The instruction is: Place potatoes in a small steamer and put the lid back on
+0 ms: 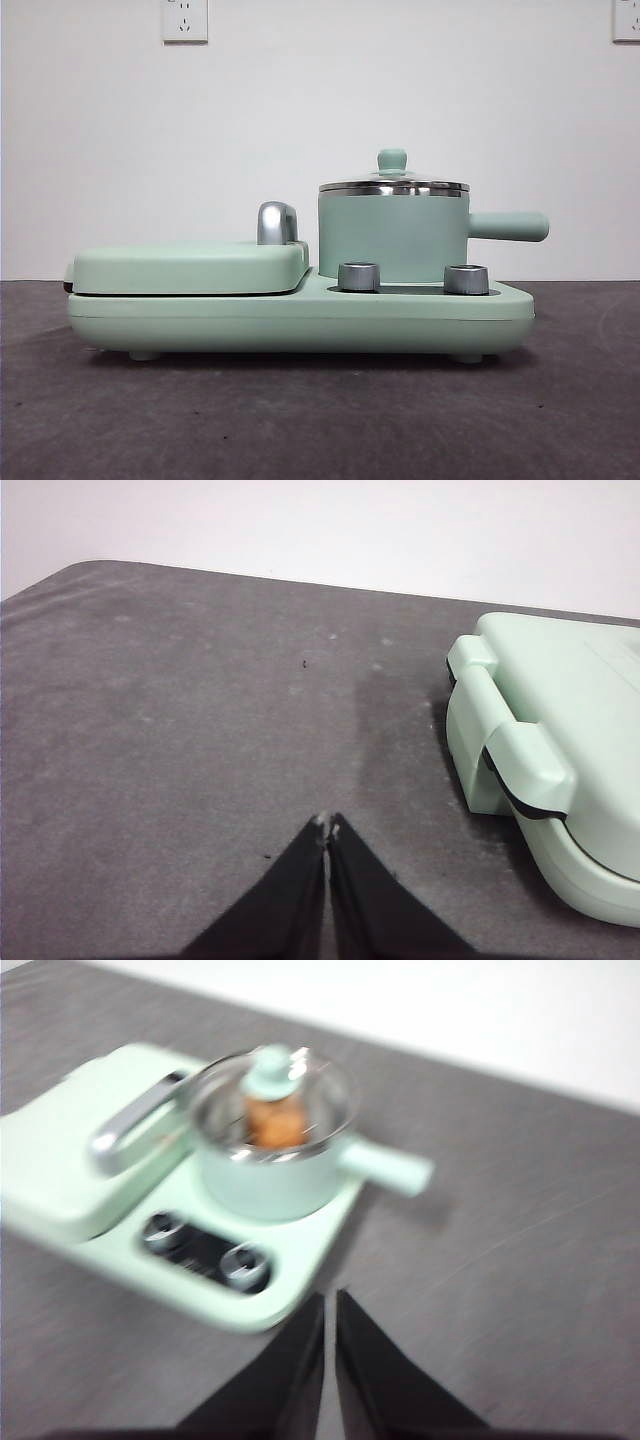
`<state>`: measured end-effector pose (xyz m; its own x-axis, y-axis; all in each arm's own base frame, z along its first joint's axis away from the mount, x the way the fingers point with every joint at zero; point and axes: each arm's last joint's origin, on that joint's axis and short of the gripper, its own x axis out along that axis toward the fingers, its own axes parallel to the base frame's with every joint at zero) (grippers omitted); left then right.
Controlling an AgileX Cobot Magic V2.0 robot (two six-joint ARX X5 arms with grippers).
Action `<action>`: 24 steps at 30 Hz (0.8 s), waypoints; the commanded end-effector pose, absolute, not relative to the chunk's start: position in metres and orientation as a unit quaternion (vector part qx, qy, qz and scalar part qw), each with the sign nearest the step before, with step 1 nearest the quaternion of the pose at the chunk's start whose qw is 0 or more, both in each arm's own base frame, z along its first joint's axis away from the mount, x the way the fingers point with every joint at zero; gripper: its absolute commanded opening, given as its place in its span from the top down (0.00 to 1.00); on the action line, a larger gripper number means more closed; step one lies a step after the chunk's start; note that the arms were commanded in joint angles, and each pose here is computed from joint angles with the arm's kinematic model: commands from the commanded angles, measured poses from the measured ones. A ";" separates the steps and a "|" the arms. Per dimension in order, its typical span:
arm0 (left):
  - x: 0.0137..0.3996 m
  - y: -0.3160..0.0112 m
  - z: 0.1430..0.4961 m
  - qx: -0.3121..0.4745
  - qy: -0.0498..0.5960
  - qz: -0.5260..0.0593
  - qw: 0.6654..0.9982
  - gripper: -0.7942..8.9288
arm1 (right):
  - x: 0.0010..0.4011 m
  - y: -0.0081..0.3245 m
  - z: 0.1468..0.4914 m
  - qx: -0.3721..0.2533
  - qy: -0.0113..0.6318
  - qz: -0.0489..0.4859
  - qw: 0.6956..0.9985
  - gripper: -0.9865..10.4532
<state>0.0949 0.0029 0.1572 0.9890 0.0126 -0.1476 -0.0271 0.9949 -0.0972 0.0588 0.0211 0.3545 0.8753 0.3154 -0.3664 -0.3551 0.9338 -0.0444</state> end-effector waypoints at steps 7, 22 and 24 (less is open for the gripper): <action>0.096 0.003 0.152 -0.046 0.076 0.011 0.996 0.91 | 0.084 0.013 0.254 -0.079 0.094 0.081 0.989 0.90; 0.096 0.003 0.152 -0.046 0.075 0.011 0.996 0.91 | 0.097 0.004 0.156 -0.053 0.054 0.034 0.997 0.90; 0.096 0.003 0.152 -0.046 0.075 0.011 0.996 0.91 | 0.097 0.004 0.156 -0.052 0.054 0.035 0.997 0.90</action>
<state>0.0949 0.0029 0.1572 0.9890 0.0126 -0.1472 -0.0271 0.9949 -0.0969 0.0962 0.0044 0.1566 0.9915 0.0646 -0.1132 -0.0776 0.9904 -0.1147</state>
